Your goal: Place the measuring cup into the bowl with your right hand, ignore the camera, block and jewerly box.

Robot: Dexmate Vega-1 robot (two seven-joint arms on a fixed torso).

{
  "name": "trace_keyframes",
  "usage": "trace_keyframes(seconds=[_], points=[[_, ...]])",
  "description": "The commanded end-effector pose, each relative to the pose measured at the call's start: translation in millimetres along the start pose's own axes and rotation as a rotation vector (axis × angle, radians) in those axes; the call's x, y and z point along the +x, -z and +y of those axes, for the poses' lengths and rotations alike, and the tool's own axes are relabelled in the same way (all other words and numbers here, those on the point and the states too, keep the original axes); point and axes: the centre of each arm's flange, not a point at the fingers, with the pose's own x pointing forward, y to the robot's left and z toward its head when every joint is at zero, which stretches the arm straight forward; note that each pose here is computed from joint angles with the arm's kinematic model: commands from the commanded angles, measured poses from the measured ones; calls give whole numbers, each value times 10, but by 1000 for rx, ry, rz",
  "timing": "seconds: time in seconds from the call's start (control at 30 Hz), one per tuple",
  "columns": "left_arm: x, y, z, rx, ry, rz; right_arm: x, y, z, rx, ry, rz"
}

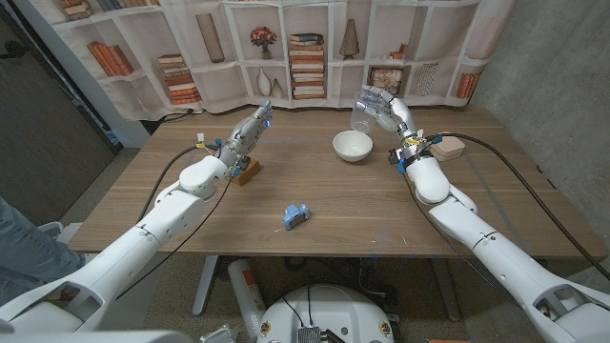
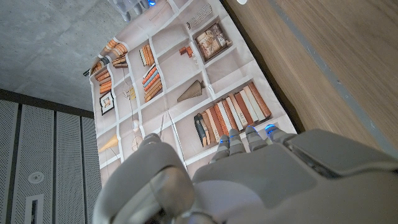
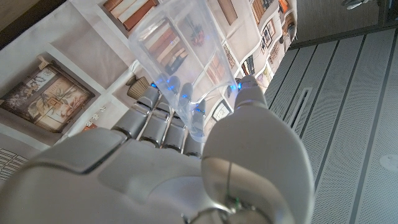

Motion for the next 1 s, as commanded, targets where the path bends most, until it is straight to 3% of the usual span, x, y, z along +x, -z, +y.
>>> trace_keyframes(seconds=[0.03,1.0], points=[[12,3,11,1,-1,2,102,76,53,-10,6,15],[21,-21,-34,9,-7,9,253,234,113,-43,20,-5]])
